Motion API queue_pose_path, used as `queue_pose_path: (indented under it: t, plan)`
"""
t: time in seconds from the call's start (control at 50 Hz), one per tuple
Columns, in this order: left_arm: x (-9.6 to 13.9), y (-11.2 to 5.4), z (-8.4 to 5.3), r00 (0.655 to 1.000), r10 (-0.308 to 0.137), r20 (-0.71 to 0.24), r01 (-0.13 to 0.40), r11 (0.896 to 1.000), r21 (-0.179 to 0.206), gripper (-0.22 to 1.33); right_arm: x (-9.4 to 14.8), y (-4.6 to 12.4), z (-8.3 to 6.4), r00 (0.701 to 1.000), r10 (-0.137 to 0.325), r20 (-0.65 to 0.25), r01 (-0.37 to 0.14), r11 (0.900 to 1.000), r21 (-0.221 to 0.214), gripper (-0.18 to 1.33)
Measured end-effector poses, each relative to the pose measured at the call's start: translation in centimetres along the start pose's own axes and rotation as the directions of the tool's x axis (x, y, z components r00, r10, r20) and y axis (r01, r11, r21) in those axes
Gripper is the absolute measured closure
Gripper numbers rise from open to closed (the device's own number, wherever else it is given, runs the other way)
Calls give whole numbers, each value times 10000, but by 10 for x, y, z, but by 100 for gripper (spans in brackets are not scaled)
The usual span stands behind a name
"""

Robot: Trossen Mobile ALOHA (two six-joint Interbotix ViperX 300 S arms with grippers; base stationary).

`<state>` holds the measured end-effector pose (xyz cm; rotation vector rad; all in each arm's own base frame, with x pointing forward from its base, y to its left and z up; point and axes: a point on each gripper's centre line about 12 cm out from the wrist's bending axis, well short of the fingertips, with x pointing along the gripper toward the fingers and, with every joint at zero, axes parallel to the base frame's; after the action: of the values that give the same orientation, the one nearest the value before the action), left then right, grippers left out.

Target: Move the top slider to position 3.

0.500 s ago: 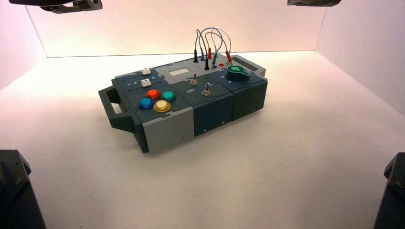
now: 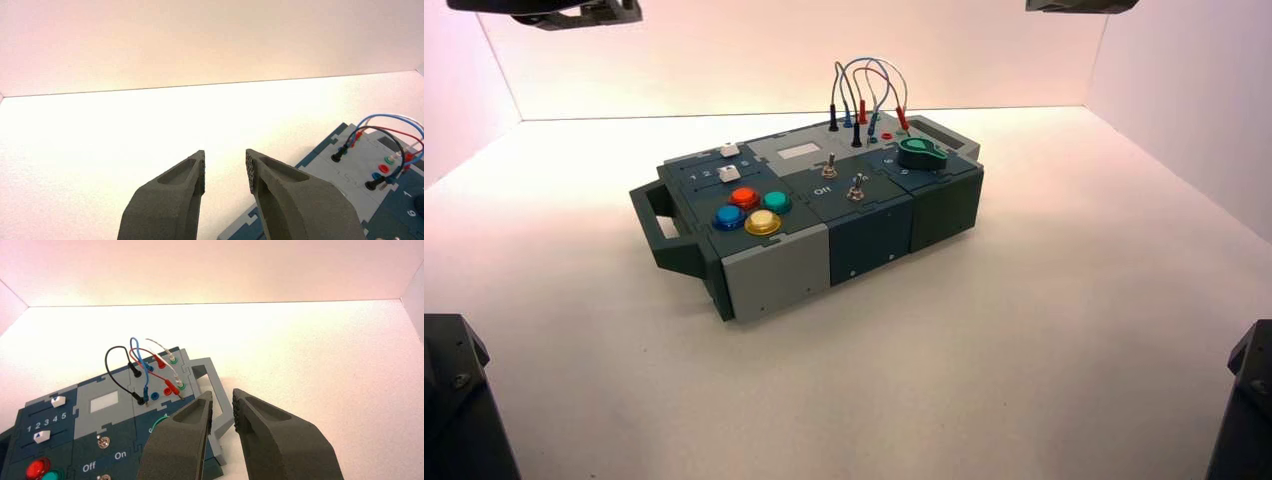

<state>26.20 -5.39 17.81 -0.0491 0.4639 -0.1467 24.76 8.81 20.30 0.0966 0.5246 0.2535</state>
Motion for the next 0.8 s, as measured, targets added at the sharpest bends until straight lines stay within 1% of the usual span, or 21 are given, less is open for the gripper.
queue_pose_path:
  t: [0.16, 0.2, 0.28, 0.42, 0.48, 0.52, 0.56, 0.58, 0.66, 0.72, 0.74, 0.76, 0.78, 0.8]
  plan:
    - [5, -17, 0, 9985, -523, -131, 526, 9983, 267, 28, 0, 0, 0, 10000, 0, 0, 0, 10000, 0, 65]
    - [8, -22, 0, 9975, -677, -211, 684, 9970, 350, 29, 0, 0, 0, 10000, 0, 0, 0, 10000, -15, 65]
    - [12, -28, -3, 9956, -842, -418, 861, 9953, 451, 29, 0, 0, 0, 10000, -27, 37, 27, 10000, -15, 65]
    - [23, -40, -11, 9876, -1103, -1116, 1166, 9918, 518, 31, 0, 0, 1, 10000, -33, 64, 33, 10000, 1, 65]
    - [29, -47, -16, 9813, -1225, -1487, 1329, 9892, 618, 31, 0, 0, 1, 10000, -32, 65, 33, 10000, -14, 65]
    - [30, -48, -18, 9792, -1249, -1598, 1368, 9884, 656, 31, 0, 0, 1, 10000, -36, 50, 36, 10000, 0, 64]
    - [37, -52, -24, 9724, -1291, -1942, 1451, 9869, 706, 32, 0, 0, 1, 10000, -22, 48, 22, 10000, -7, 64]
    - [37, -52, -23, 9727, -1292, -1928, 1448, 9871, 691, 32, 0, 0, 0, 10000, -26, 33, 26, 10000, -8, 65]
    - [47, -54, -28, 9669, -1249, -2225, 1442, 9869, 725, 43, 0, 0, 1, 10000, -32, 65, 32, 10000, 1, 65]
    - [50, -54, -30, 9643, -1210, -2355, 1412, 9874, 711, 55, 0, 0, 1, 10000, -20, 62, 20, 10000, -7, 64]
    - [50, -54, -32, 9628, -1213, -2416, 1424, 9872, 719, 65, 0, 0, 1, 10000, -32, 65, 32, 10000, 1, 65]
    - [51, -54, -31, 9633, -1205, -2399, 1412, 9874, 711, 68, -1, 0, 1, 10000, -29, 80, 29, 10000, -14, 64]
    - [51, -54, -31, 9627, -1216, -2416, 1427, 9872, 718, 85, -1, 0, 1, 10000, -33, 64, 33, 10000, 16, 64]
    - [50, -55, -32, 9618, -1226, -2448, 1439, 9871, 709, 98, -1, 0, 1, 10000, -29, 80, 29, 10000, 2, 65]
